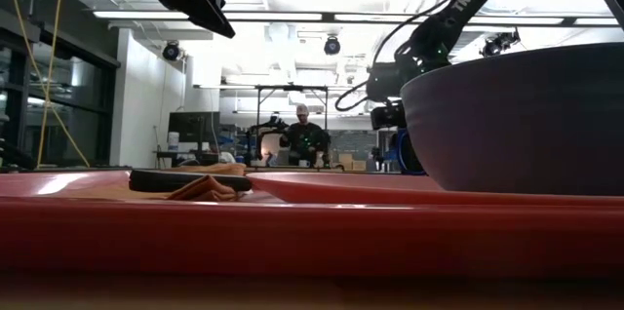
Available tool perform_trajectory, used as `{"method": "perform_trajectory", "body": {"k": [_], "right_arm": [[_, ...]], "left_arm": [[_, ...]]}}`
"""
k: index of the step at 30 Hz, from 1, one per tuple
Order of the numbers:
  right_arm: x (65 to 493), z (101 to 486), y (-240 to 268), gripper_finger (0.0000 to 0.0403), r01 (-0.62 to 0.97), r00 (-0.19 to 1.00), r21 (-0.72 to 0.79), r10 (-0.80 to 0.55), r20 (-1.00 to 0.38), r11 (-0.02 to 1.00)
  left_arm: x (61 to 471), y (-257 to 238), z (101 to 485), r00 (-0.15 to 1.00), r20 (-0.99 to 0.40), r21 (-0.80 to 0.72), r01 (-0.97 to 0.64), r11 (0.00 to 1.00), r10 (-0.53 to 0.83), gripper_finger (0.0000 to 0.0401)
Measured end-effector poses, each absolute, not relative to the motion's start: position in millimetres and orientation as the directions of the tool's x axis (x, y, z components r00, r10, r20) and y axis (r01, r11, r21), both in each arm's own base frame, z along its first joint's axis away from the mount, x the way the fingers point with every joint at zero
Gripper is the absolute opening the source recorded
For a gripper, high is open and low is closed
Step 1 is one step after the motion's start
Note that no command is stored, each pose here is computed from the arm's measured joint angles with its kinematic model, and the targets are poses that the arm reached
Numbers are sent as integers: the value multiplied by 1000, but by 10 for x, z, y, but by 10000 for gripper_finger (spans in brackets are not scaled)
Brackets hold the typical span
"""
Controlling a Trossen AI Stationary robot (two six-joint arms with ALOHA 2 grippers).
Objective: Set up tray
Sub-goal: Put the blue fork on top of the orange napkin on the serving tray
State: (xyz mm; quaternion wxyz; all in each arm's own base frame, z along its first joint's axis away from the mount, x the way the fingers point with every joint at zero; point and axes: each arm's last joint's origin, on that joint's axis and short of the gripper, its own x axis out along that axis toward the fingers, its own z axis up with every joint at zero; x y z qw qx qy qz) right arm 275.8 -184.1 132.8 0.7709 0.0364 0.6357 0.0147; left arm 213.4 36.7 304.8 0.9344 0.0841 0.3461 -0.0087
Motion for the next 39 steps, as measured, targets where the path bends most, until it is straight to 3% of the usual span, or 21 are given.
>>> {"method": "perform_trajectory", "body": {"k": [9, 25, 39], "right_arm": [[2722, 1187, -1762, 173, 63, 204, 86, 71, -976, 994], [2729, 1154, -1714, 14, 85, 208, 94, 74, -975, 992], [2954, 1387, -1778, 1, 125, 256, 73, 39, -966, 989]], "left_arm": [[2134, 368, 3048, 760, -649, 149, 70, 986, 45, 237], [2133, 370, 3047, 758, -650, 154, 63, 986, 53, 237], [2133, 371, 3047, 758, -650, 156, 62, 986, 56, 237]]}}
